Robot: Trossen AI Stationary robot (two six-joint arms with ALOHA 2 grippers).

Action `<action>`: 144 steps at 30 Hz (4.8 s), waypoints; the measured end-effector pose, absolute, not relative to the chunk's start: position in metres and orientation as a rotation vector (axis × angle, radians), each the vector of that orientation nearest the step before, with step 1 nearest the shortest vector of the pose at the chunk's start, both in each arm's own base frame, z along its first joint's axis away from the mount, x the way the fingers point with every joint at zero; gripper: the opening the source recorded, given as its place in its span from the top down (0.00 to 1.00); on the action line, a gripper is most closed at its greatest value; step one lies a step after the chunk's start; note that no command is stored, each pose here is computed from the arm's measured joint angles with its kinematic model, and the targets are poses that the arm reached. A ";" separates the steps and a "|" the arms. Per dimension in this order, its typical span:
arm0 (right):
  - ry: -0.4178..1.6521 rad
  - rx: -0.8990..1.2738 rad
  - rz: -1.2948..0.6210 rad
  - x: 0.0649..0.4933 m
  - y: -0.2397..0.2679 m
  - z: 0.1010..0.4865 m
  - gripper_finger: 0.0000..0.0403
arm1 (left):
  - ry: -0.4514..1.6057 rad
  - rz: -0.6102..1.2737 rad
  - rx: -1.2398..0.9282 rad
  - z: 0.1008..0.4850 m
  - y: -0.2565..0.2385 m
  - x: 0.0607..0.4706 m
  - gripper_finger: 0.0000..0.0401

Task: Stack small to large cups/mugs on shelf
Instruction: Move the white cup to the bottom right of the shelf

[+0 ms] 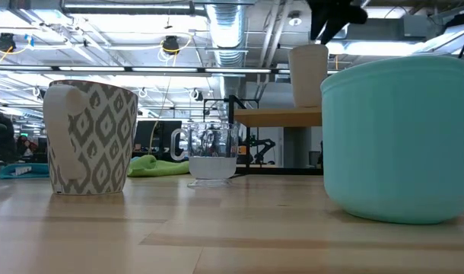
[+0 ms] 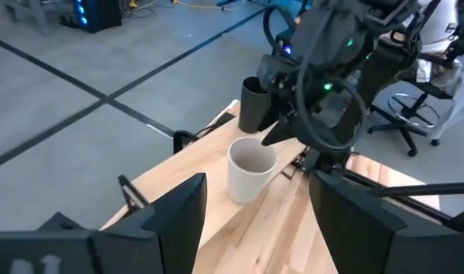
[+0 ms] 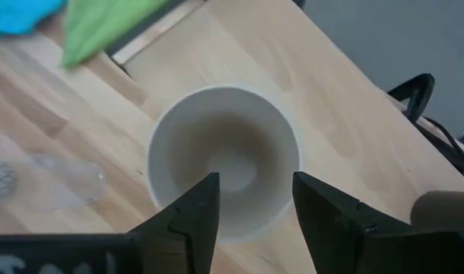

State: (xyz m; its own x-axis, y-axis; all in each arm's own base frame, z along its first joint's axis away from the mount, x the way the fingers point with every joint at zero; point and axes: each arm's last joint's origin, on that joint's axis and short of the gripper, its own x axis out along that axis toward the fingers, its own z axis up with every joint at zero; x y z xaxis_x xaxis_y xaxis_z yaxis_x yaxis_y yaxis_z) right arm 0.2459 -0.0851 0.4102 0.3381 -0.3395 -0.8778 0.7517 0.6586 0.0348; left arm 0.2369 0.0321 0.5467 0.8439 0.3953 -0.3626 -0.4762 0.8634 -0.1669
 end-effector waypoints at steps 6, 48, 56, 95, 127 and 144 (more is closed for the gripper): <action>1.054 0.488 -0.787 0.258 -0.099 0.396 0.53 | 0.328 0.468 -0.243 0.549 0.031 0.228 0.44; 1.043 0.612 -0.836 0.202 -0.092 0.421 0.97 | 0.344 0.484 -0.140 0.550 0.032 0.226 0.44; 0.903 0.762 -0.914 0.147 -0.057 0.418 0.96 | 0.317 0.481 -0.137 0.552 0.032 0.227 0.44; 0.916 0.925 -1.131 0.116 -0.071 0.378 0.96 | 0.307 0.497 -0.099 0.554 0.039 0.227 0.44; 0.927 0.946 -1.178 0.105 -0.077 0.366 0.94 | 0.318 0.491 -0.051 0.554 0.039 0.227 0.44; 0.928 0.949 -1.175 0.103 -0.075 0.369 0.85 | 0.319 0.490 -0.046 0.554 0.039 0.227 0.44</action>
State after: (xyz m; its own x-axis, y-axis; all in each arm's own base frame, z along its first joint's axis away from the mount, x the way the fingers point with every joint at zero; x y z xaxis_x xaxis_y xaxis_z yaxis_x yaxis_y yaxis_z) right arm 0.1027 -0.0753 0.3693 0.1433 -0.3128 -0.9389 0.9859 0.1283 0.1078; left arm 0.2269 0.0389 0.5542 0.8338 0.4557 -0.3118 -0.4698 0.8822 0.0330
